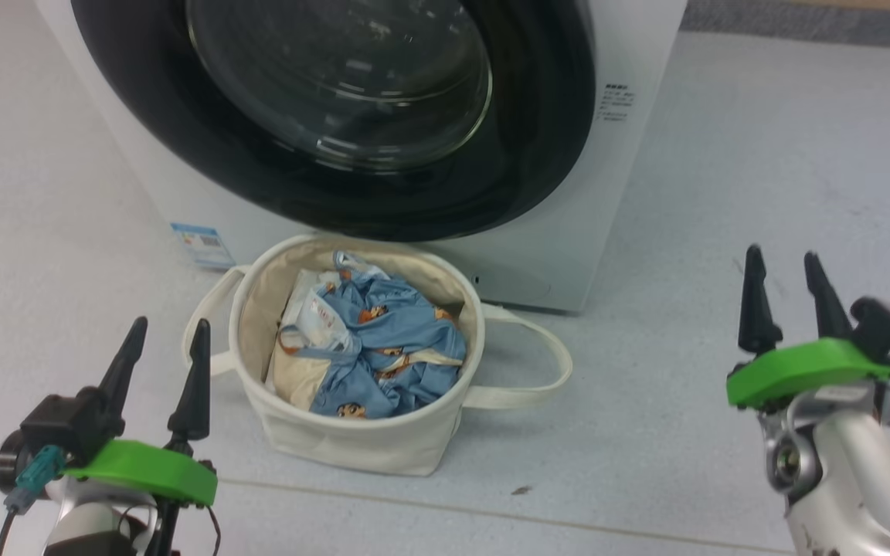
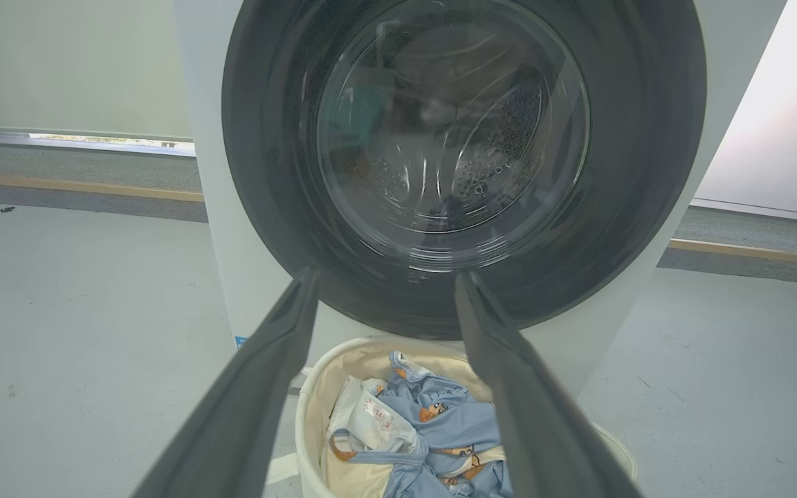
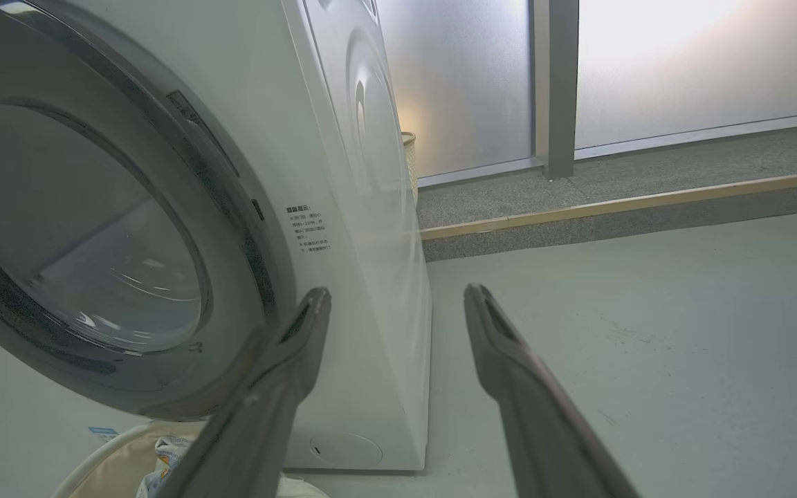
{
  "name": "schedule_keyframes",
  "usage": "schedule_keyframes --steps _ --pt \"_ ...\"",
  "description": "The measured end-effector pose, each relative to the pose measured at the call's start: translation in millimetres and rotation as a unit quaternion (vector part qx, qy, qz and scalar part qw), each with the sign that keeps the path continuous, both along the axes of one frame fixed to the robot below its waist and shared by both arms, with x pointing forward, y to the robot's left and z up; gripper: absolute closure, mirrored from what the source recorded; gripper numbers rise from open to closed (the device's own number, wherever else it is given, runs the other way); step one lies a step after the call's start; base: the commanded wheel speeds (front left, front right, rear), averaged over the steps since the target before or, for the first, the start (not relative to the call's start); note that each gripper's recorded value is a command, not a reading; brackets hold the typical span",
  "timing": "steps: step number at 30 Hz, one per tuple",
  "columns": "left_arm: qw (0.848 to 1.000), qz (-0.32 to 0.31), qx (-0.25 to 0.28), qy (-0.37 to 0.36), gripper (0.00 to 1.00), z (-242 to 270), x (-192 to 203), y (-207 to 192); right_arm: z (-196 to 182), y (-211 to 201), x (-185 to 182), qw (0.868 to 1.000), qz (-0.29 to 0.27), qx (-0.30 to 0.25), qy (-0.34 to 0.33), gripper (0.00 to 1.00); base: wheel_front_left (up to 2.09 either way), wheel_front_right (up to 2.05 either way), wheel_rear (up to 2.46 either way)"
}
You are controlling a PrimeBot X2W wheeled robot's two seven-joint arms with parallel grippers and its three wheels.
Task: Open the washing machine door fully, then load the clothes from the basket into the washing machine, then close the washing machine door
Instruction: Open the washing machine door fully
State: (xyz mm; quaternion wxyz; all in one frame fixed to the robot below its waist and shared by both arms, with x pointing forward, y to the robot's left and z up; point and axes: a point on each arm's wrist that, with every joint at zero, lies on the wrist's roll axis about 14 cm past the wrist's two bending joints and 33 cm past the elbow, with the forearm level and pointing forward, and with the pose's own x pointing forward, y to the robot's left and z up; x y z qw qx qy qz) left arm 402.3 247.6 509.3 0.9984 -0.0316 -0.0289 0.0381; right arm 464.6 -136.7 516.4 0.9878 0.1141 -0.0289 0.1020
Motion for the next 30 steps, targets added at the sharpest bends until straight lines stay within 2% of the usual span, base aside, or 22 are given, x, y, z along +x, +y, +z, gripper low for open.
schedule_keyframes --steps 5,6,7,8,9,10,14,17,22,30 --pt "1.000 0.008 0.001 0.015 0.00 -11.1 1.0 6.1 4.9 1.9 19.7 0.999 -0.005 0.032 -0.005 0.00 0.00 0.00 0.00" --pt "1.000 0.009 0.001 0.017 0.00 -12.4 1.9 7.2 5.4 0.6 23.3 0.999 -0.009 0.045 -0.004 0.05 0.00 0.00 0.00" --pt "1.000 0.011 0.001 0.018 0.00 -13.0 3.3 8.2 5.6 -0.7 26.9 0.998 -0.013 0.054 -0.004 0.28 0.00 0.00 0.00" --pt "1.000 0.012 0.002 0.018 0.00 -13.2 5.2 9.2 5.8 -2.2 30.6 0.998 -0.018 0.067 -0.003 0.75 0.00 0.00 0.00" --pt "1.000 0.013 0.002 0.018 0.00 -13.0 7.1 9.9 6.1 -4.2 34.7 0.996 -0.024 0.088 -0.001 0.92 0.00 0.00 0.00" --pt "1.000 0.014 0.002 0.018 0.00 -12.9 9.2 10.5 7.1 -5.1 39.0 0.994 -0.028 0.106 0.000 0.99 0.00 0.00 0.00" --pt "1.000 0.015 0.002 0.023 0.00 -17.0 15.3 11.6 14.8 -7.7 58.6 0.980 -0.040 0.196 0.002 1.00 0.00 0.00 0.00" --pt "0.999 0.015 0.002 0.032 0.00 -23.9 17.2 12.6 19.4 -7.6 73.3 0.961 -0.044 0.272 0.008 1.00 0.00 0.00 0.00" --pt "0.999 0.023 0.005 0.040 0.00 -28.7 18.7 18.7 22.9 -7.3 94.6 0.902 -0.037 0.428 0.046 1.00 0.00 0.00 0.00" --pt "0.998 0.036 0.004 0.047 0.00 -34.7 24.9 26.1 20.4 7.5 128.6 0.823 0.011 0.556 0.111 1.00 0.00 0.00 0.00"
